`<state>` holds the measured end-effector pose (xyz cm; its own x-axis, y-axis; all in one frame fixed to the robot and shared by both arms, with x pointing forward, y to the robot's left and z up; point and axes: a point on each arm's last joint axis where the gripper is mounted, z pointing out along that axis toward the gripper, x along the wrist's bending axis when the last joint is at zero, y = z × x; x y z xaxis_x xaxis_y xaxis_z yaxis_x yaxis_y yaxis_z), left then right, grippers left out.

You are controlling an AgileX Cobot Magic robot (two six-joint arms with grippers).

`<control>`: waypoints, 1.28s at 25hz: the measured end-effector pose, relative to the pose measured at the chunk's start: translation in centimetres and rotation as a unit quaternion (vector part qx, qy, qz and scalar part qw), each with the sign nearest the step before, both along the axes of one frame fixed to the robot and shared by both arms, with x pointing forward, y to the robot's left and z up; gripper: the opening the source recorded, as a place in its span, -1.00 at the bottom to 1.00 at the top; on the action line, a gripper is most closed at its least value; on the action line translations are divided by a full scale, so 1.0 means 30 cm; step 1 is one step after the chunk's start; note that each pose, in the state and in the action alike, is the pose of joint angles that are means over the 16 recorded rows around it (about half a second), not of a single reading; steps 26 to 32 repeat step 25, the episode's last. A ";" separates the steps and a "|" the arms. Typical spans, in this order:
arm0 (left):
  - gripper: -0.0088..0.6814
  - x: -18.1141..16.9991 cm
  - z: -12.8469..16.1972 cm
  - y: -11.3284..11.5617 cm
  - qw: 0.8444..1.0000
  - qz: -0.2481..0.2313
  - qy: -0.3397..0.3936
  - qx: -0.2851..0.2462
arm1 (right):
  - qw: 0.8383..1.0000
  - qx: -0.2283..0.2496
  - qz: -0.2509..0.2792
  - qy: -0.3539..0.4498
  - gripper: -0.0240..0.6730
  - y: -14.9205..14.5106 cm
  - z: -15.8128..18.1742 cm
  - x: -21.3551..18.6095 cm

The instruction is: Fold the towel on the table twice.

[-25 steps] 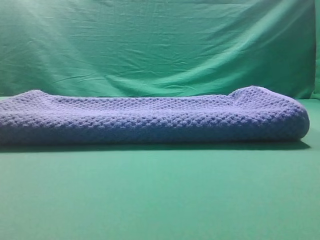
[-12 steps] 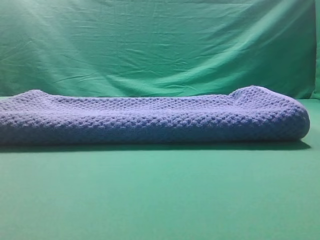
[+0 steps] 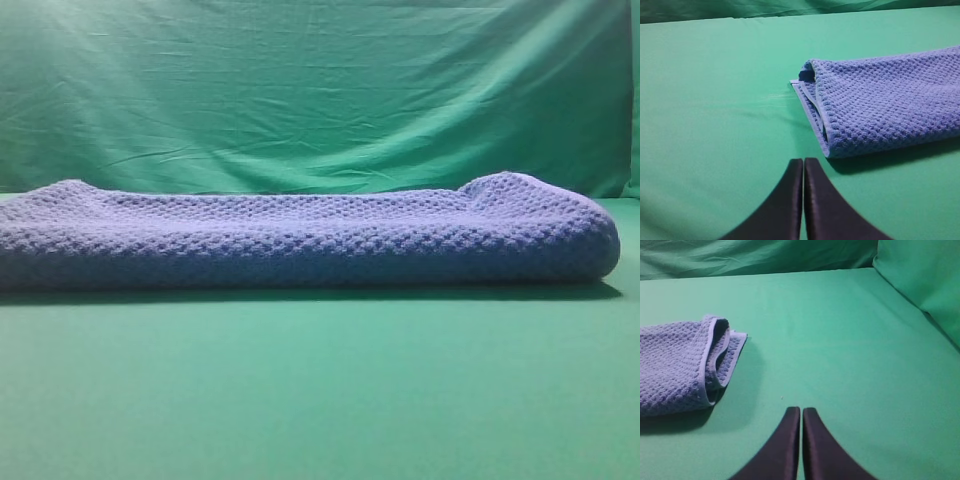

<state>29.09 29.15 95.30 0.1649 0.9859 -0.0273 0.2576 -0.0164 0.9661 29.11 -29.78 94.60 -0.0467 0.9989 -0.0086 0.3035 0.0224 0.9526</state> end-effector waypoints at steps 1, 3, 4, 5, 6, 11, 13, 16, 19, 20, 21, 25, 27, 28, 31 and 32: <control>-0.97 0.000 0.000 0.000 1.000 0.001 0.000 0.000 | 1.000 0.000 0.000 0.000 -0.93 0.000 0.000 0.000; -0.97 0.000 0.000 0.001 1.000 0.004 0.000 0.000 | 1.000 0.001 0.000 0.000 -0.93 0.000 0.000 0.000; -0.97 0.000 0.000 0.002 1.000 0.005 0.000 0.000 | 1.000 0.001 0.000 0.000 -0.93 0.000 0.000 0.000; -0.97 0.000 0.000 0.002 1.000 0.006 0.000 0.000 | 1.000 0.001 0.000 0.000 -0.93 0.000 0.000 0.000; -0.97 0.000 0.000 0.003 1.000 0.008 0.000 0.000 | 1.000 0.001 0.000 0.000 -0.93 0.000 0.000 0.000; -0.97 0.001 0.000 0.005 1.000 0.014 0.000 0.000 | 1.000 0.002 0.000 0.000 -0.93 0.000 0.000 0.000; -0.97 0.001 0.000 0.006 1.000 0.016 0.000 0.000 | 1.000 0.002 -0.001 0.000 -0.93 0.000 0.000 0.000; -0.97 0.001 0.000 0.006 1.000 0.018 0.000 0.000 | 1.000 0.002 -0.001 0.000 -0.93 0.000 0.000 0.000; -0.97 0.001 0.000 0.006 1.000 0.018 0.000 0.000 | 1.000 0.003 -0.001 0.000 -0.93 0.000 0.000 0.000; -0.97 0.001 0.000 0.006 1.000 0.018 0.000 0.000 | 1.000 0.003 -0.001 0.000 -0.93 0.000 0.000 0.000; -0.97 0.001 0.000 0.006 1.000 0.018 0.000 0.000 | 1.000 0.003 -0.001 0.000 -0.93 0.000 0.000 0.000; -0.97 0.001 0.000 0.006 1.000 0.018 0.000 0.000 | 1.000 0.003 -0.001 0.000 -0.93 0.000 0.000 0.000; -0.97 0.001 0.000 0.006 1.000 0.018 0.000 0.000 | 1.000 0.003 -0.001 0.000 -0.93 0.000 0.000 0.000; -0.97 0.001 0.000 0.006 1.000 0.018 0.000 0.000 | 1.000 0.003 -0.001 0.000 -0.93 0.000 0.000 0.000; -0.97 0.001 0.000 0.006 1.000 0.018 0.000 0.000 | 1.000 0.003 -0.001 0.000 -0.93 0.000 0.000 0.000; -0.97 0.001 0.000 0.006 1.000 0.018 0.000 0.000 | 1.000 0.003 -0.001 0.000 -0.93 0.000 0.000 0.000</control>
